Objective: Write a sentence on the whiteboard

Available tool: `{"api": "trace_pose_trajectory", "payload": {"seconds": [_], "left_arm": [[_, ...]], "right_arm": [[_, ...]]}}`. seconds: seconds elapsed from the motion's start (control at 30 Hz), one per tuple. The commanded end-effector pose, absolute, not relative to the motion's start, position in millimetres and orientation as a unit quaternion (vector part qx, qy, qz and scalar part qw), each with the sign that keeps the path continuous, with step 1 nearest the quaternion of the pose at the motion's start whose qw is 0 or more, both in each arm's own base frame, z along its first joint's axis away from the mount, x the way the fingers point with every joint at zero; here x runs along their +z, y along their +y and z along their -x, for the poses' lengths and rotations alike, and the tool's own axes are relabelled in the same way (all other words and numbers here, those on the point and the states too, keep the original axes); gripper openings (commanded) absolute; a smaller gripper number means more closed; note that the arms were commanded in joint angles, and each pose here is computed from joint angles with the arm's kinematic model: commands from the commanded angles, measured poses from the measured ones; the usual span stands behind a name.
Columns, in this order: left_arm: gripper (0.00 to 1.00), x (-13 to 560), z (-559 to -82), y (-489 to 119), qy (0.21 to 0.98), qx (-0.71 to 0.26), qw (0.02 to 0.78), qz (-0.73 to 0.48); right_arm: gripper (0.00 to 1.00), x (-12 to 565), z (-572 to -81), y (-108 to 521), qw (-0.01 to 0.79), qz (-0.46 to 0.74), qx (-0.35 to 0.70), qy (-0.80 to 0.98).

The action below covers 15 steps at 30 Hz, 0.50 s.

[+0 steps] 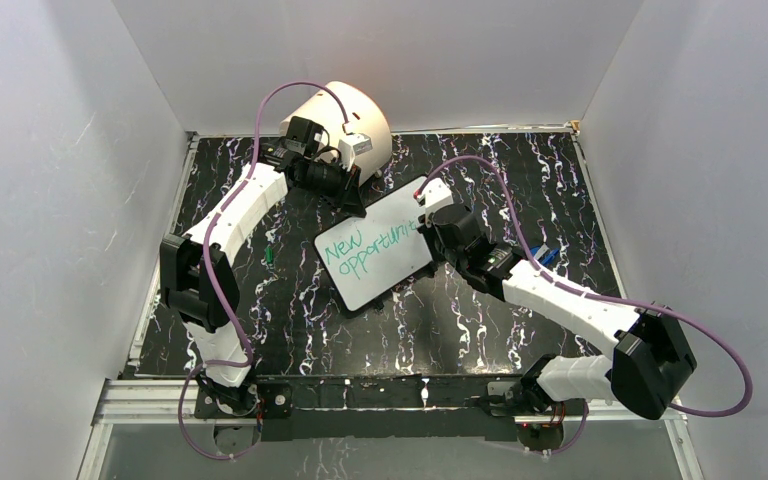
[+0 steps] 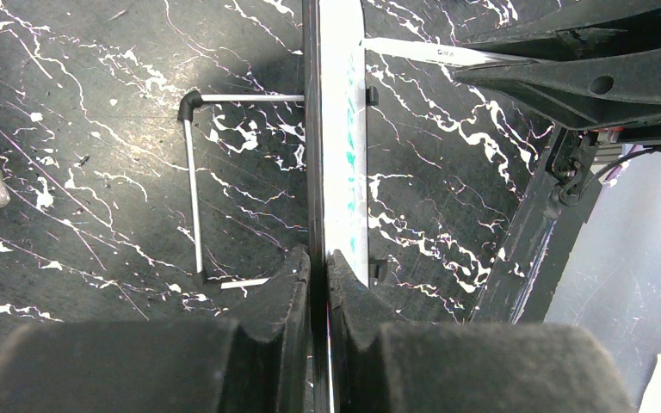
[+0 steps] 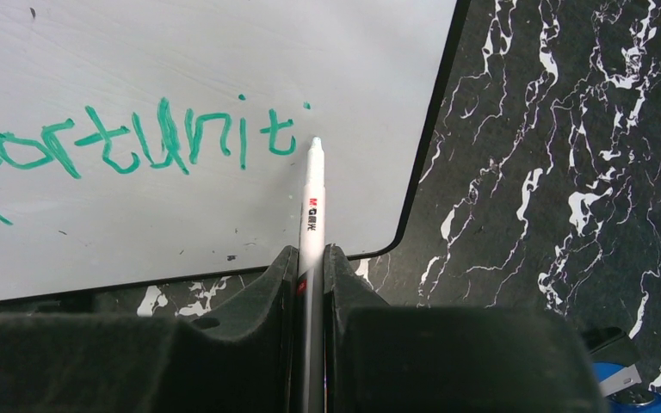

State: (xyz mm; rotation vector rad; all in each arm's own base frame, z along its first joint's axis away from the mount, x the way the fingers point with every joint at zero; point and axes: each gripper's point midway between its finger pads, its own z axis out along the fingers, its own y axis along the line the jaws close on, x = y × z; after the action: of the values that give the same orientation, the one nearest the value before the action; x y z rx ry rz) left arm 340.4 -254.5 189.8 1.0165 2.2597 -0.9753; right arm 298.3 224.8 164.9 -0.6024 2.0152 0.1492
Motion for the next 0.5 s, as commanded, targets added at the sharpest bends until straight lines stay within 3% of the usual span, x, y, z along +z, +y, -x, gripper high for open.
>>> {"api": "trace_pose_trajectory", "payload": {"seconds": [0.0,0.47], "left_arm": [[0.0,156.9,-313.1,-251.0,0.849,-0.341,0.158,-0.371],[0.0,155.7,-312.0,-252.5,0.849,-0.341,0.156,-0.373]], "right_arm": [[0.0,181.4,-300.8,227.1,0.517,0.23,0.08,0.82],[0.0,183.9,-306.1,233.4,0.522,0.231,0.084,0.816]]}}
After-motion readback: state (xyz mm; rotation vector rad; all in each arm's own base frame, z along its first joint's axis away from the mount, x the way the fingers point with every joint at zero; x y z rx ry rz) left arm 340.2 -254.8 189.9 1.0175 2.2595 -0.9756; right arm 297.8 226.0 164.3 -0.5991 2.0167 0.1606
